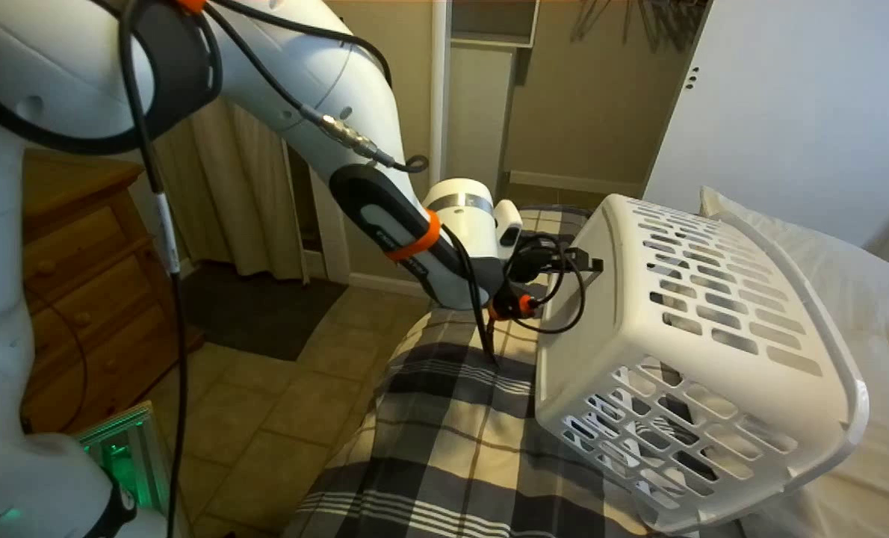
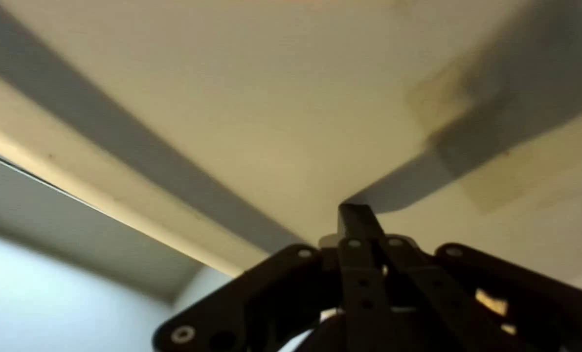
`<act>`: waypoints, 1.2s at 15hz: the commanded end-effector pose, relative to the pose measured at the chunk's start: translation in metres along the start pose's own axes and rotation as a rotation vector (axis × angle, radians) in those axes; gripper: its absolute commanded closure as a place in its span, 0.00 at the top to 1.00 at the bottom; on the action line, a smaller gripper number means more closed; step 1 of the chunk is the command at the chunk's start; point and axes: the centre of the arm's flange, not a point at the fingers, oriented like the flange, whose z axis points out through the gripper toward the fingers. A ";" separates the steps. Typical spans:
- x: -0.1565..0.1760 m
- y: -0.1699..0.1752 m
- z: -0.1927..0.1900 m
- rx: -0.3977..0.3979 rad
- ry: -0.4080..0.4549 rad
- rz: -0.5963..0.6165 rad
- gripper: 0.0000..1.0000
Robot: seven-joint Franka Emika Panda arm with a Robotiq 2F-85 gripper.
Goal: Push the white basket forward until it is upside down on the bed
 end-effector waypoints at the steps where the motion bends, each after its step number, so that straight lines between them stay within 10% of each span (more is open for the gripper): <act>1: -0.016 0.010 0.025 -0.030 0.072 0.030 0.00; 10: -0.001 0.067 0.053 -0.156 0.114 0.052 0.00; 18: -0.043 0.123 0.074 -0.065 -0.135 0.288 0.00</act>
